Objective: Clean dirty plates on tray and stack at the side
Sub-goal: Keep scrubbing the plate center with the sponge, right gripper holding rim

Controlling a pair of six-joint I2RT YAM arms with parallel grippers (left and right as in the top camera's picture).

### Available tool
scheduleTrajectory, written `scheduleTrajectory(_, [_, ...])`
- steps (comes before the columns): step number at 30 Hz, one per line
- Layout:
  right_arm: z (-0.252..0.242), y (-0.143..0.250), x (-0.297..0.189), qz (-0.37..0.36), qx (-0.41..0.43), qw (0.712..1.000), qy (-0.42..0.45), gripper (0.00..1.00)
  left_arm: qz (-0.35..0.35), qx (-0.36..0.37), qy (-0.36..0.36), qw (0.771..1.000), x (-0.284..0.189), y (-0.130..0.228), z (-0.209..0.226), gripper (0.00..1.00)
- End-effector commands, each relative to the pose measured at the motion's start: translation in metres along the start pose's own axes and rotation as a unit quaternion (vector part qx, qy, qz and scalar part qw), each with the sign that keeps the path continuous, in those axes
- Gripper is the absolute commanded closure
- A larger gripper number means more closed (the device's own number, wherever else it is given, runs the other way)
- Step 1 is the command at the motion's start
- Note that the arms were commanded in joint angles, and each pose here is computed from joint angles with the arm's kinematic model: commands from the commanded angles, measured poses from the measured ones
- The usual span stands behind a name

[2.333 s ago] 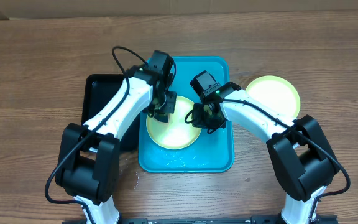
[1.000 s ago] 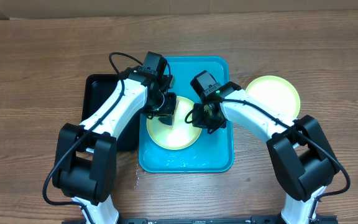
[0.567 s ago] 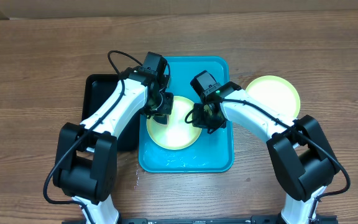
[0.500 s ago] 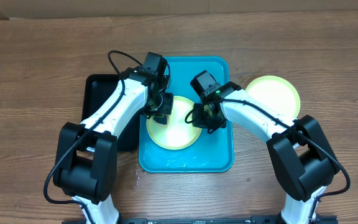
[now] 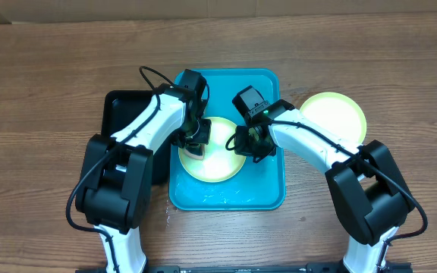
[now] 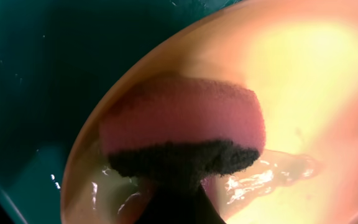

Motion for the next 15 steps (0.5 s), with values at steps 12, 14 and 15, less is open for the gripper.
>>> scheduleTrajectory(12, [0.004,0.001,-0.006,-0.011,-0.009,1.0,-0.001,0.96,0.02,0.046,0.114,0.992,-0.055,-0.012,-0.035,0.96])
scheduleTrajectory(14, [0.004,0.001,-0.006,-0.011,-0.011,1.0,-0.001,0.96,0.002,0.047,0.099,0.994,-0.063,-0.016,-0.035,0.96])
scheduleTrajectory(15, [0.004,0.001,-0.006,-0.011,-0.013,1.0,-0.001,0.96,-0.003,0.045,0.089,0.995,-0.063,-0.018,-0.033,0.96])
Point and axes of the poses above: each gripper's point midway between its finger pads, its own x axis out along the fingers, its own z axis along the line the jaws close on, y = z × x, the point moved 8 cm from there along -x, back along the fingers, and after that the axes turned 14 degrees about -x, right-handed, at the moved point
